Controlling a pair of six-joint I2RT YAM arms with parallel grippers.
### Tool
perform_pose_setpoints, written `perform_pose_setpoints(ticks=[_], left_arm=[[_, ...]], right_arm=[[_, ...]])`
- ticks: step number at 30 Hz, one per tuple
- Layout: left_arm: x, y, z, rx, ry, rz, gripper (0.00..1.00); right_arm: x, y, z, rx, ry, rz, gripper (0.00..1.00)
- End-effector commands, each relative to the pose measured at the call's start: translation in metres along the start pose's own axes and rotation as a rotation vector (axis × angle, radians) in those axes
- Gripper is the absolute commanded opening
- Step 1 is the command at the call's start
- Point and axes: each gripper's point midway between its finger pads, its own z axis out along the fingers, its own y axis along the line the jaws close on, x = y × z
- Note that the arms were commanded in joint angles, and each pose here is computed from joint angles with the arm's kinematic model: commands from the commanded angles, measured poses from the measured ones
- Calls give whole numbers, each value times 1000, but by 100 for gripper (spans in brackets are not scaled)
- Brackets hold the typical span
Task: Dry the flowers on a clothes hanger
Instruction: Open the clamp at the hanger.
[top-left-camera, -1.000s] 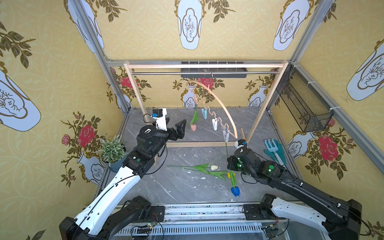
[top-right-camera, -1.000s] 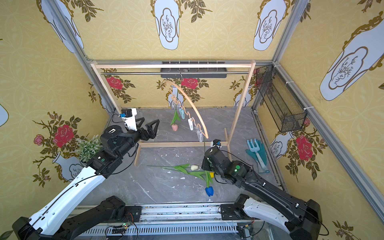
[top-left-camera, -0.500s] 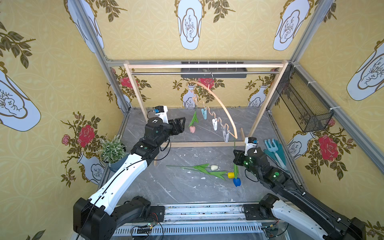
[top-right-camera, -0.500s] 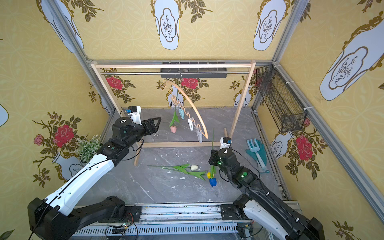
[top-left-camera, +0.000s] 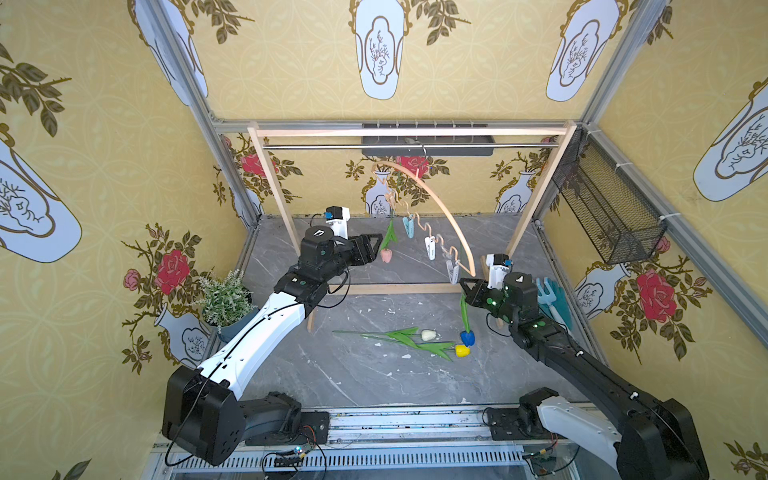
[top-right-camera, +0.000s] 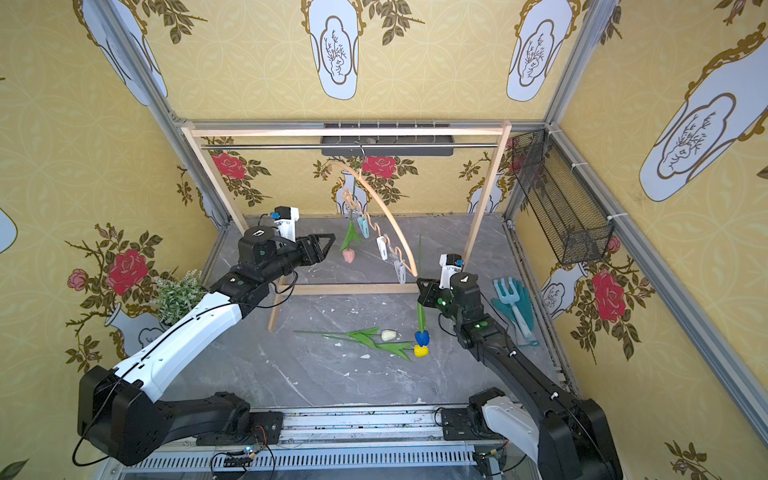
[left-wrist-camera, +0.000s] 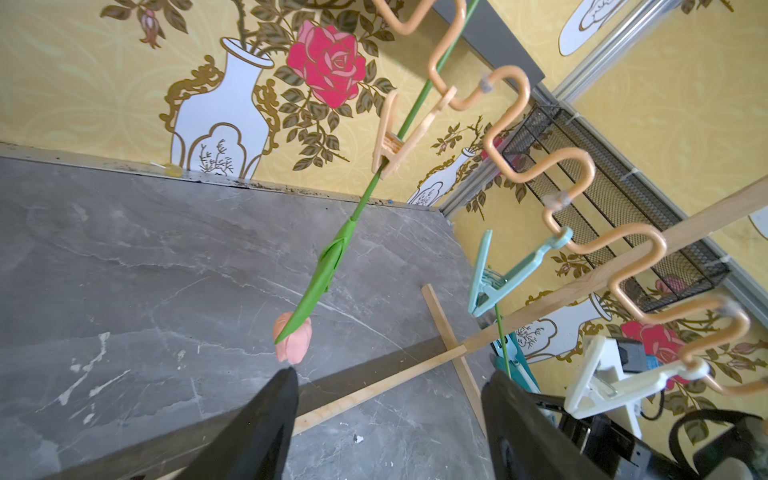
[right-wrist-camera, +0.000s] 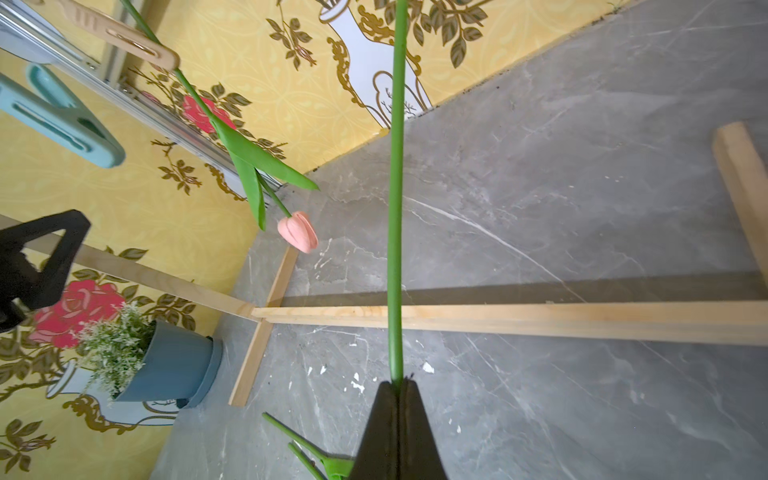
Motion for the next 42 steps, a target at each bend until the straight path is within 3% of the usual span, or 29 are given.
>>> perform_pose_setpoints(ticks=[1, 18, 30, 42], left_arm=[[-11, -24, 3, 122, -34, 86, 75], [2, -66, 27, 392, 22, 314, 80], [-1, -65, 56, 415, 65, 335, 70], [-2, -59, 69, 401, 86, 351, 70]], right_arm=[[-18, 35, 0, -174, -53, -53, 0], [-40, 76, 24, -335, 9, -134, 0], [-39, 88, 33, -390, 78, -169, 0], [-41, 98, 39, -432, 133, -188, 0]])
